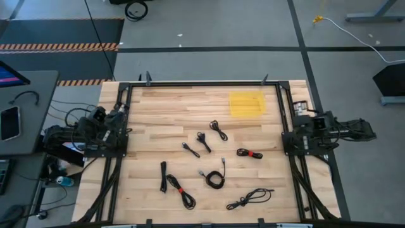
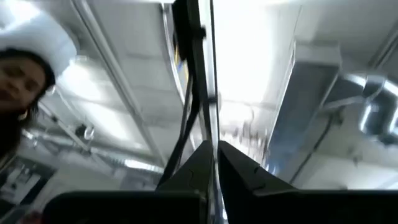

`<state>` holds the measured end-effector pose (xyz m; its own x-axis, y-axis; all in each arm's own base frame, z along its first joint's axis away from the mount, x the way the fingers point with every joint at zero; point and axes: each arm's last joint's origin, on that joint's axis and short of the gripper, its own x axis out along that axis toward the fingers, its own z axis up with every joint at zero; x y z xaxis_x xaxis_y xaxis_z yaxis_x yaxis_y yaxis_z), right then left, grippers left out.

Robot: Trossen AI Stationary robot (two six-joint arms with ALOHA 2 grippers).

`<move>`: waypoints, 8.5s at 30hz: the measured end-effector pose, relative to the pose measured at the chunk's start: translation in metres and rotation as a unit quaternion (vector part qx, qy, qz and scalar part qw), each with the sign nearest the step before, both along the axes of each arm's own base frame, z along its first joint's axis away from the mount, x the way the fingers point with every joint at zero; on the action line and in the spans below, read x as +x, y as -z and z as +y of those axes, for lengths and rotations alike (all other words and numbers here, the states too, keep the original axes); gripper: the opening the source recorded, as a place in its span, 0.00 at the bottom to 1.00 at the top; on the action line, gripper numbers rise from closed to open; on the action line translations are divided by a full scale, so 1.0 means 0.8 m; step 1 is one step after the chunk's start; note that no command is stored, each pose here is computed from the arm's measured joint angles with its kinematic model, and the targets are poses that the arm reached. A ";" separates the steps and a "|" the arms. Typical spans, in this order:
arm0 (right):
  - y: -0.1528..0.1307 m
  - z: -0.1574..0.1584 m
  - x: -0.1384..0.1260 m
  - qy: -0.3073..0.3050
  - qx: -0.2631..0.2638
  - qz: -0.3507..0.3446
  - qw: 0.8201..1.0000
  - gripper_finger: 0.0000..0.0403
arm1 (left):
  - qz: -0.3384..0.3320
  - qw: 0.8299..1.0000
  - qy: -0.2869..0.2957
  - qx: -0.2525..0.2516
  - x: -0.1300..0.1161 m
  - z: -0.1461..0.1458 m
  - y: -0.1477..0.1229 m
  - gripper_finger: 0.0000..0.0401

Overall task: Pick and place USB-C Cables
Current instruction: Put the black charger cable into the yellow bin

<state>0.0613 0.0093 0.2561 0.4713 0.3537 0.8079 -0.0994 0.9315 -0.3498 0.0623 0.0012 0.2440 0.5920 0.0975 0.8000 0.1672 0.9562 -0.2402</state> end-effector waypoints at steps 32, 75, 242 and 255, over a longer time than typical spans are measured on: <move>-0.009 -0.005 -0.012 0.020 0.079 -0.056 0.995 0.08 | -0.015 0.999 -0.043 0.030 -0.004 0.000 -0.003 0.06; -0.094 -0.010 0.181 0.154 0.368 0.822 0.406 0.39 | 0.013 0.999 -0.042 0.032 0.002 0.000 0.001 0.06; 0.049 -0.240 0.224 0.131 0.019 0.958 0.254 0.06 | 0.083 0.996 0.010 -0.005 0.015 -0.001 0.013 0.06; 0.053 -0.275 0.218 0.175 0.049 0.909 0.376 0.06 | 0.116 0.993 0.010 -0.004 0.021 -0.001 0.019 0.06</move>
<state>0.2359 -0.2105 0.2135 0.2798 0.0244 -0.9598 0.0426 0.9984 0.0378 0.0788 0.0006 0.2288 0.7616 0.0909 0.6416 0.1247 0.9510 -0.2828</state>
